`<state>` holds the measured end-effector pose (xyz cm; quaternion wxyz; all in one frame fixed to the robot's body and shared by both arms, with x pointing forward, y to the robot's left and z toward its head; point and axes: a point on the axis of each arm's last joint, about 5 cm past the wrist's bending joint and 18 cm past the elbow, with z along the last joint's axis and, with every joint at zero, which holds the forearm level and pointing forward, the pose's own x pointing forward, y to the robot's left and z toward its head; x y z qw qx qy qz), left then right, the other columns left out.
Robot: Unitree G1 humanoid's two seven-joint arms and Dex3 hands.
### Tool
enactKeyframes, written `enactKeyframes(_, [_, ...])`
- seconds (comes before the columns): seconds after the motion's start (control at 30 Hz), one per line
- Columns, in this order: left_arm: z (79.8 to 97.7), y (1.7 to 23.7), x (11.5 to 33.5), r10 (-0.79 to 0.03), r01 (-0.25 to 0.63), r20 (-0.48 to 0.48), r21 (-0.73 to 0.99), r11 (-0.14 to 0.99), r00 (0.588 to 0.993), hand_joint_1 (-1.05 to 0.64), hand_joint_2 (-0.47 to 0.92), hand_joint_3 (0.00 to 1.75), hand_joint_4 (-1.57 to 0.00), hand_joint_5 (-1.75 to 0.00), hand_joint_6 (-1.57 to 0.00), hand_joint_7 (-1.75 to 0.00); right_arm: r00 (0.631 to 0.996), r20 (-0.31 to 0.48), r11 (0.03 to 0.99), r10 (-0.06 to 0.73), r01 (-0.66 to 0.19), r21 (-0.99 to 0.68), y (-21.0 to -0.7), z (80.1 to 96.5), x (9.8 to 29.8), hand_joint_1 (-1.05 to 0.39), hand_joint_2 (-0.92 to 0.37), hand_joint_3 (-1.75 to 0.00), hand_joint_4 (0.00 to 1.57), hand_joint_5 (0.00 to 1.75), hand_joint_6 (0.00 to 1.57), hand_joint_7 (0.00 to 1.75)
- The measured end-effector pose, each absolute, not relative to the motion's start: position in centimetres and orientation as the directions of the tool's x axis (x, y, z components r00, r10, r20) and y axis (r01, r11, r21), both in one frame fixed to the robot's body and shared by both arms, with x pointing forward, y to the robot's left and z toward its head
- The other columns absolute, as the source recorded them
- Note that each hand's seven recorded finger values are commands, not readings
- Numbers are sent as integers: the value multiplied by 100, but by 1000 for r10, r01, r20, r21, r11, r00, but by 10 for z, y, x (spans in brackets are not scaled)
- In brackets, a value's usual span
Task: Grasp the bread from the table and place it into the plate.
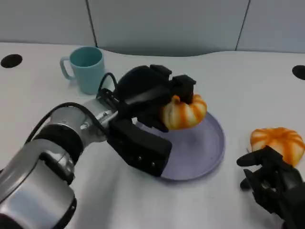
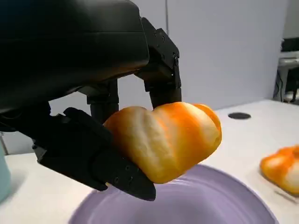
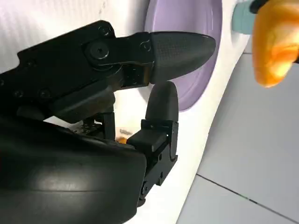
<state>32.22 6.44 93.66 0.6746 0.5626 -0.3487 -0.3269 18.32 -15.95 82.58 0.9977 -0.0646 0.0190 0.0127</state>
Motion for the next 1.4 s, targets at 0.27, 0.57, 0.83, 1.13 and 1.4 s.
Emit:
enactKeyframes(0.27, [920,58,316,-842,62,-30,998,4,539,-23,82,20,-65,-174,-47,-169,1000,-18,993,24,-26,-118,-157,828,181,-20,-92,-43,51,157,46,138])
enactKeyframes(0.57, [920,60,317,-811,155,-207,977,-146,547,-73,91,6,-5,-52,-32,-8,1000,-18,995,21,-23,-98,-154,828,179,-21,-92,-44,49,156,45,138])
enactKeyframes(0.83, [924,58,320,-795,132,-271,962,-238,543,-84,92,9,0,-17,-16,-3,1000,-23,995,18,-20,-95,-153,827,179,-22,-92,-43,49,157,45,139])
enactKeyframes(1.13, [934,62,325,-786,187,-268,963,-196,557,-102,92,14,0,0,0,0,1000,-25,995,16,-18,-94,-153,828,178,-22,-92,-44,47,155,43,138])
enactKeyframes(1.4, [984,109,344,-781,307,-30,928,210,624,-99,92,18,0,0,-1,0,999,-27,995,19,-22,-100,-155,829,179,-21,-92,-44,50,152,43,138])
